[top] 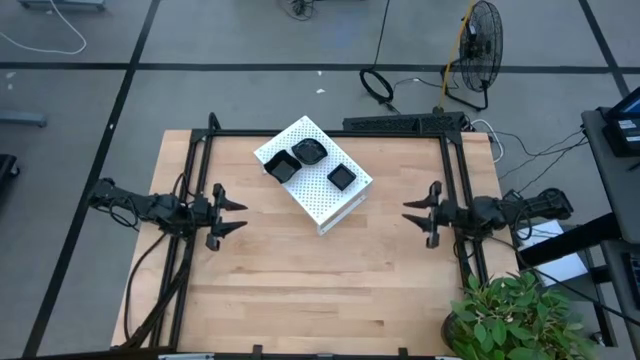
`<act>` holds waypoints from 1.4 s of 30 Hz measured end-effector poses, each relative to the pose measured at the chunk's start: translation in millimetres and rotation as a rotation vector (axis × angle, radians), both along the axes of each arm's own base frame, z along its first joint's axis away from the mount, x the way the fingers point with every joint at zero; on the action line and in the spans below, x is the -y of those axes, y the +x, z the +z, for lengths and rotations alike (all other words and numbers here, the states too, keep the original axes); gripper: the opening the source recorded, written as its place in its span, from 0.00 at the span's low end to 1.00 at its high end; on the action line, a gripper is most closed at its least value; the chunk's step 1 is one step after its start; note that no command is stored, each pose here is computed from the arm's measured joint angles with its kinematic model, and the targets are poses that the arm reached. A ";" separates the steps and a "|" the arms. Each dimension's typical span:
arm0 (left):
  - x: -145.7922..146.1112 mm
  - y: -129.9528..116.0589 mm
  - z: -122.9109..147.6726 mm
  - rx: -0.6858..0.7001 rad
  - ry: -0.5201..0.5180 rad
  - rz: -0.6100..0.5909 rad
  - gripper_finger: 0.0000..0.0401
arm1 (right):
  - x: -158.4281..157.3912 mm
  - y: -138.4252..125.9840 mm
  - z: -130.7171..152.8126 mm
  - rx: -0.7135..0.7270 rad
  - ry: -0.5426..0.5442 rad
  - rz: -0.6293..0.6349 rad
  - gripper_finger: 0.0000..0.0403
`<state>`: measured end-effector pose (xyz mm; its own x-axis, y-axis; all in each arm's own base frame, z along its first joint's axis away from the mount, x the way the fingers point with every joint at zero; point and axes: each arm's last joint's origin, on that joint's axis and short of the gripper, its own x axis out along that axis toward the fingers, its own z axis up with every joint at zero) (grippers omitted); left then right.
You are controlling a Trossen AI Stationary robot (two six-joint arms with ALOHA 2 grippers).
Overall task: Pick & Place Mini shaped plates
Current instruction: Return to Home Position
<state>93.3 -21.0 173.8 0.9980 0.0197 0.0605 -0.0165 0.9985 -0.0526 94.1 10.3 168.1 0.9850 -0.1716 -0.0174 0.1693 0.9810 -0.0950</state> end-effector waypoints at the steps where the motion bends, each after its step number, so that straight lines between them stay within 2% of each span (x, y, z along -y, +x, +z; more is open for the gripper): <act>1: 0.1 0.0 0.0 0.000 0.002 -0.001 0.53 | -0.8 -0.2 0.5 -0.008 -0.013 0.024 0.32; 4: 0.1 0.0 0.2 0.002 0.002 -0.001 0.53 | -2.2 -0.2 0.6 -0.015 -0.054 0.070 0.32; 16: 0.1 0.0 0.3 0.003 0.009 0.000 0.53 | -2.2 -0.1 1.4 -0.016 -0.119 0.070 0.32; 42: 0.0 0.0 0.7 0.010 0.003 0.000 0.53 | -2.2 -0.1 2.0 -0.007 -0.097 0.069 0.32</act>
<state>93.3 -21.1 174.5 0.9973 0.0193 0.0705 -0.0158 0.9987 -0.0493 94.0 12.4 170.1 0.9944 -0.1047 -0.0112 0.1007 0.9765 -0.1907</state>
